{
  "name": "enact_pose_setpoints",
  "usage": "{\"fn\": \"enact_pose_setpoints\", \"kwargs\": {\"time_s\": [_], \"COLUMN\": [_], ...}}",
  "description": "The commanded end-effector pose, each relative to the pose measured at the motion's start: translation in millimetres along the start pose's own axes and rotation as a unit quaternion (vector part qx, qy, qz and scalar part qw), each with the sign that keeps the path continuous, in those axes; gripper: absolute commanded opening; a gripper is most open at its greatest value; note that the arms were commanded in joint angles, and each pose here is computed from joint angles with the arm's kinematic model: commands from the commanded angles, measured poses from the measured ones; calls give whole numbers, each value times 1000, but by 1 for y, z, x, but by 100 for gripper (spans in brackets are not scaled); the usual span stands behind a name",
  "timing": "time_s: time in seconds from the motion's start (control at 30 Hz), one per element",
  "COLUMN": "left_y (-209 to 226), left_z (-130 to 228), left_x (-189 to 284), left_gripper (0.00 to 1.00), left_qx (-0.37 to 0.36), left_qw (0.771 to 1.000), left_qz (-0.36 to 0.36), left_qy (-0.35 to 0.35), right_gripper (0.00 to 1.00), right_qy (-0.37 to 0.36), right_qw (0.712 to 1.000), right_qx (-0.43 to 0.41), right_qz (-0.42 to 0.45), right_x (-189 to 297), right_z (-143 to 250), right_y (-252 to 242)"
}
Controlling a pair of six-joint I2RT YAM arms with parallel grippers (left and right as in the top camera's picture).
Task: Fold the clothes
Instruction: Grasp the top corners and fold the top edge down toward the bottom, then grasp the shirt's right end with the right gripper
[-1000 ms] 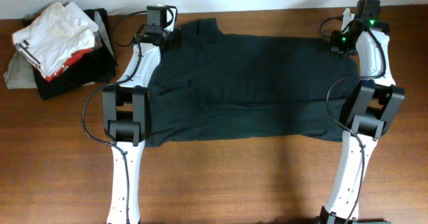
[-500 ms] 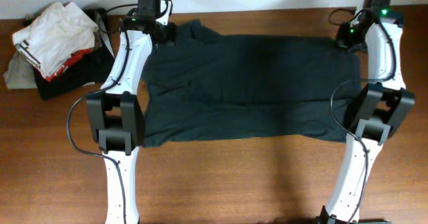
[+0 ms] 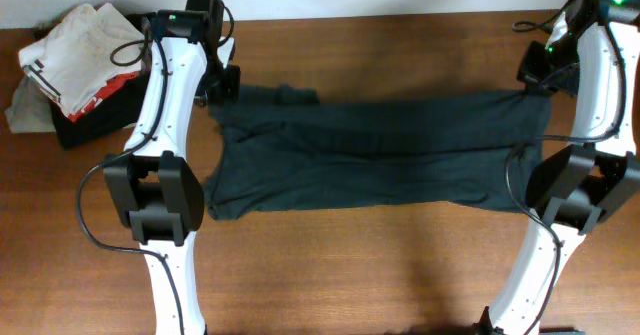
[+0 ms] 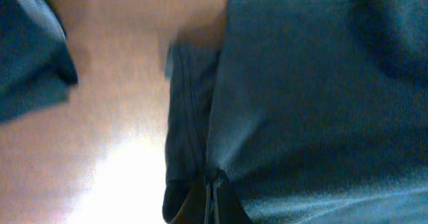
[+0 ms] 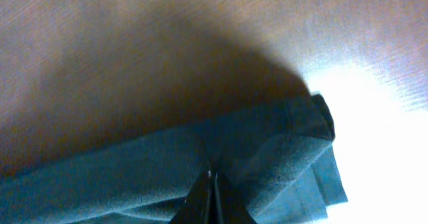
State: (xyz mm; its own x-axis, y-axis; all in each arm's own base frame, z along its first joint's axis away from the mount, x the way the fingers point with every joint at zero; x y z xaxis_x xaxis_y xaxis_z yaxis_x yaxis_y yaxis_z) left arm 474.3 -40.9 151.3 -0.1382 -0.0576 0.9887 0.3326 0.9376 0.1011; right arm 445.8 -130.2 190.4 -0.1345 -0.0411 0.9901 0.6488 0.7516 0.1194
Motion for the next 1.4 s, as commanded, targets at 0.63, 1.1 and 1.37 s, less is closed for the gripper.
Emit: {"fn": "enact_pose_setpoints", "kwargs": {"time_s": [0.63,1.1,1.37], "left_y": [-31,-36,-31], "left_z": [78,100,64], "left_x": [-34,-41,-53], "left_gripper": [1,73,99], "left_qx": [-13,-15,-8], "left_qw": [983,972,989], "left_qz": [59,70,60], "left_qy": [175,225,133], "right_gripper": [4,99,99], "right_qy": [119,141,58], "right_qw": [987,981,989], "right_qx": [-27,-25,-91], "right_qz": [105,134,97], "right_x": [-25,-44,-48], "right_z": [38,46,-1], "right_y": [-76,-87,-130]}}
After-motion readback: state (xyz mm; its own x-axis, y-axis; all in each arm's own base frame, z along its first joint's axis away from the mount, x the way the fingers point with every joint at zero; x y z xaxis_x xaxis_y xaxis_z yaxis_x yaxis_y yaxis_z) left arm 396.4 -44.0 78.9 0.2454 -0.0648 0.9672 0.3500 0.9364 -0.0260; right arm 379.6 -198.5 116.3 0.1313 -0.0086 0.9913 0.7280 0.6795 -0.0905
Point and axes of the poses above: each gripper's point midway between its finger pads, its own x axis back along the fingers, its own y axis along the line the jaws close on, z = x × y, the point moved 4 cm from there along x, back along the fingers, and after that the axes turned 13 degrees about -x, right-handed, at the moved point
